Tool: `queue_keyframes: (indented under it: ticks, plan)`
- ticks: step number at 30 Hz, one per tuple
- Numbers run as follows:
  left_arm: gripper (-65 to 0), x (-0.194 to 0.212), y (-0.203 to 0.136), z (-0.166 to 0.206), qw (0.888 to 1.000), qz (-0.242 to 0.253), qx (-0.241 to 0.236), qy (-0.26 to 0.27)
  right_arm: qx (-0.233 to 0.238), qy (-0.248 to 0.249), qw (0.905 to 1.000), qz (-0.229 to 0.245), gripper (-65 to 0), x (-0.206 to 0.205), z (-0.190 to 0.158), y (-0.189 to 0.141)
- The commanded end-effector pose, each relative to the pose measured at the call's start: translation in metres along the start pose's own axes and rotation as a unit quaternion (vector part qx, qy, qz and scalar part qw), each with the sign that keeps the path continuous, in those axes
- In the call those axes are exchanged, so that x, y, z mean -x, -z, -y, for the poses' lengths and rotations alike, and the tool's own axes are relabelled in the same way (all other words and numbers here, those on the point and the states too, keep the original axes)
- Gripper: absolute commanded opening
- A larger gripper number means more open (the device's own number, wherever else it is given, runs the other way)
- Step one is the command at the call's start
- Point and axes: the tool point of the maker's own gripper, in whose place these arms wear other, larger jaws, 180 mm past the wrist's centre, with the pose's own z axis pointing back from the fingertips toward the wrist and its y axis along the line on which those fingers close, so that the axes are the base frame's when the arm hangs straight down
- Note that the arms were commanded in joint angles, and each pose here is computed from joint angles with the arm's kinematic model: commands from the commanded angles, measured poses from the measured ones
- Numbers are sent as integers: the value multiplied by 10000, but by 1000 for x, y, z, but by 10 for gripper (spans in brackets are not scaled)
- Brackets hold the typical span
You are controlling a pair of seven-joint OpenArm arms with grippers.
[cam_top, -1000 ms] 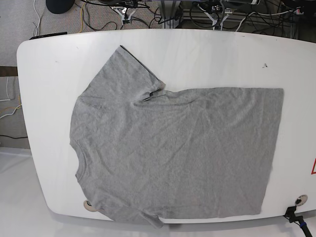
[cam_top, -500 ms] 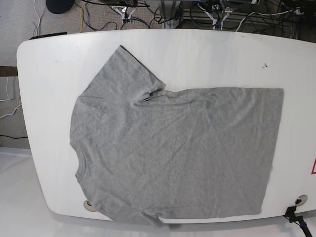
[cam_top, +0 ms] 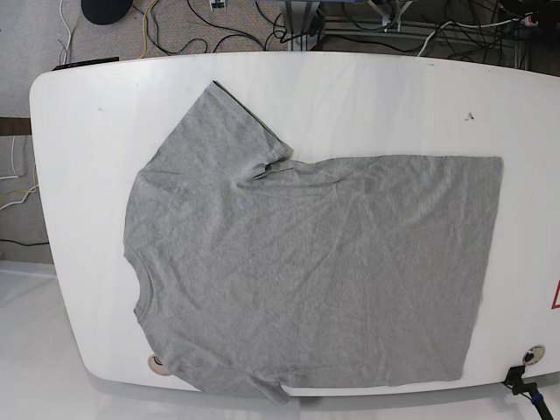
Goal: Fold the T-shirt properly
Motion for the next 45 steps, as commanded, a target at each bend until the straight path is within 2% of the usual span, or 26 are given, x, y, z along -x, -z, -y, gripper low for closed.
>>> queue_keyframes:
  ticks: [1,8,11,13,21,27,32,36,40,45]
  plan:
    - [-650,13,-1,-5,9997,-76,67,-237,41,17,9999,-127,-650,18,7,0]
    - [-650,55,-11,-50,9980,-102,-248,-565,147,52,9991,-389,-650,70,24,-2]
    - [-650,64,-17,-72,9970,-55,-407,-659,154,37,9994,-320,-650,74,28,-3]
    - [-650,65,-17,-67,9977,80,-339,-586,163,21,9996,-236,-650,74,26,-3]
    - [-650,95,-26,-76,9978,10,-369,-555,330,-40,9990,295,-650,86,49,-8]
    - [-650,109,-37,-85,9985,57,-356,-424,573,-120,9981,215,-650,116,81,-17]
    - [-650,87,-58,-93,9970,705,-242,-210,726,-502,9952,432,-650,128,114,-36]
    - [-650,44,-90,-85,9879,1547,8,46,746,-935,9892,846,-650,117,130,-64]
    - [-650,4,-136,-64,9723,2290,317,347,660,-1317,9789,1415,-650,90,122,-101]
    - [-650,-28,-193,-61,9575,2822,400,454,562,-1292,9651,2206,-650,49,88,-158]
